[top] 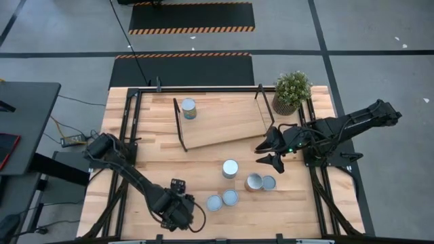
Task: Pick and place cans onto a shelf
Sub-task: Put the canned diced tomatoes on the shelf
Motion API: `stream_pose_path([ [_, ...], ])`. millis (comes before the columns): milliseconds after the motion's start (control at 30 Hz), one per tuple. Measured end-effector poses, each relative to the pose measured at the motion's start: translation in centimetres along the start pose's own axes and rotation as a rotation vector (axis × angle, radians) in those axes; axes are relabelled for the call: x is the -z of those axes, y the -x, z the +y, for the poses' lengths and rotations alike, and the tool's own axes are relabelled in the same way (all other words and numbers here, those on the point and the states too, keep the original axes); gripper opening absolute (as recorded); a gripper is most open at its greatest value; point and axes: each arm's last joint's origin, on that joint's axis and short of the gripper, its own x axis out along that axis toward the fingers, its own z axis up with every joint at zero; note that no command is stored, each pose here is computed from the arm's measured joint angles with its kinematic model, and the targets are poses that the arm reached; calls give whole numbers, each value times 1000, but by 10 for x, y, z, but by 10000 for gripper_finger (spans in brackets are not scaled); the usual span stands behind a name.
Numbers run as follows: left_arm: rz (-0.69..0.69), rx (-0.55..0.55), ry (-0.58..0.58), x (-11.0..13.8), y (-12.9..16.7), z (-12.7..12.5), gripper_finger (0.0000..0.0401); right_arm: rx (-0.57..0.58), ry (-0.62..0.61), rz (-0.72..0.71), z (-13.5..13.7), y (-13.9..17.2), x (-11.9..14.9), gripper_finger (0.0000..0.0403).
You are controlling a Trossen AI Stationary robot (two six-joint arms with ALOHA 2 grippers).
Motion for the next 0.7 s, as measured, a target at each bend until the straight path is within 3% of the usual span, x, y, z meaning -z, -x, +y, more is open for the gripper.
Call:
stream_pose_path([
  [700, -14, -123, -443, 12, -9, -13, 388, 2, -60, -48, 1, 0, -4, 281],
])
